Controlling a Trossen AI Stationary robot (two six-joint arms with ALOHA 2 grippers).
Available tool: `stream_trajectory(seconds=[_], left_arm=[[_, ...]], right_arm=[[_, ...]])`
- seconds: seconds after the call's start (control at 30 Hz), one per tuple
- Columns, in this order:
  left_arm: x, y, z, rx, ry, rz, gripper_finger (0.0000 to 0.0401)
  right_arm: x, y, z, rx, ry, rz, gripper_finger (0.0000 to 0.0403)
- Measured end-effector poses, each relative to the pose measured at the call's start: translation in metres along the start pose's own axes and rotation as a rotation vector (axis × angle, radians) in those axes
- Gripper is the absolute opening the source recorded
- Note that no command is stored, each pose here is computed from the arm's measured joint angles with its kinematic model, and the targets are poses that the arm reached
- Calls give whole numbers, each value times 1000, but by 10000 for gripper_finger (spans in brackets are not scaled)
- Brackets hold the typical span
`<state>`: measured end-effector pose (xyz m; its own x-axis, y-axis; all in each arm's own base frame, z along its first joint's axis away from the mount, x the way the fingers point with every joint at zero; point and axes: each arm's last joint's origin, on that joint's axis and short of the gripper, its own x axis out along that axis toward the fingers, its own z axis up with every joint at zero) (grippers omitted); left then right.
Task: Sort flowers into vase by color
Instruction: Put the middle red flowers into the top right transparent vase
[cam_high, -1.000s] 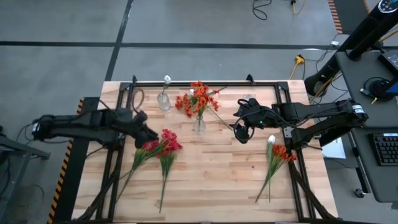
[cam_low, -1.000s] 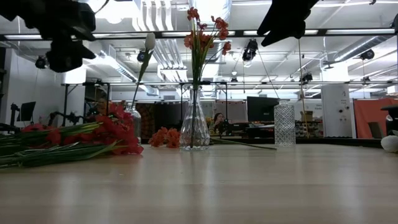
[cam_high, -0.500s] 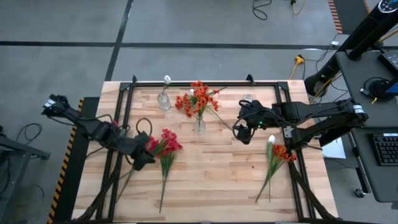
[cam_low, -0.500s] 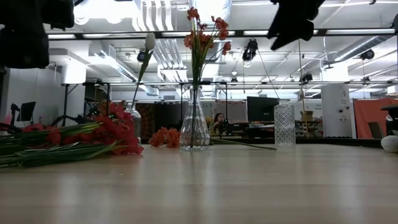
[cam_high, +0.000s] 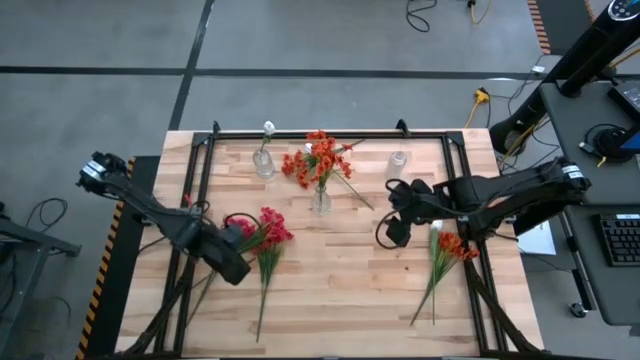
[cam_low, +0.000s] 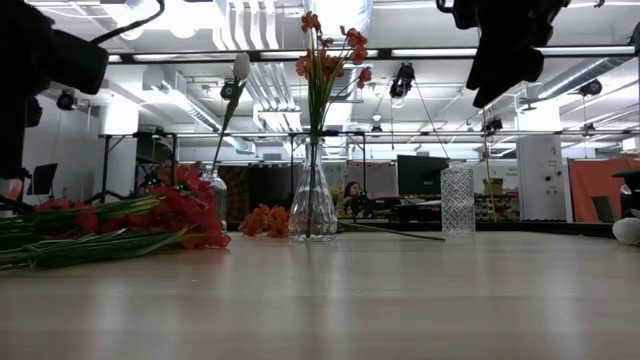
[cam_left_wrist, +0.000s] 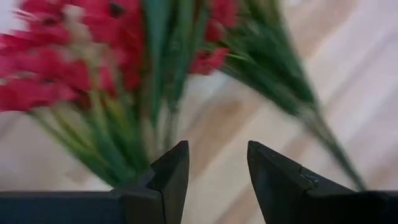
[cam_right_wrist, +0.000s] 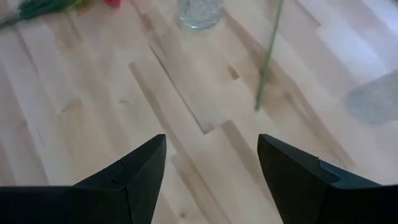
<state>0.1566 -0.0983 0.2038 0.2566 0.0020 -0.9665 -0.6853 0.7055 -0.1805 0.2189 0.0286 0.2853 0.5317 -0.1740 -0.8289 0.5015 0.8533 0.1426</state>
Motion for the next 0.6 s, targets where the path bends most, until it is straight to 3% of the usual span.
stream_trajectory(seconds=[0.27, 0.6], left_arm=[[16, -19, 3, 28, 3, 132, 153], [47, -20, 0, 64, -4, 314, 202]], right_arm=[[-2, 14, -5, 18, -26, 64, 244], [-5, 21, -6, 10, -53, 109, 244]])
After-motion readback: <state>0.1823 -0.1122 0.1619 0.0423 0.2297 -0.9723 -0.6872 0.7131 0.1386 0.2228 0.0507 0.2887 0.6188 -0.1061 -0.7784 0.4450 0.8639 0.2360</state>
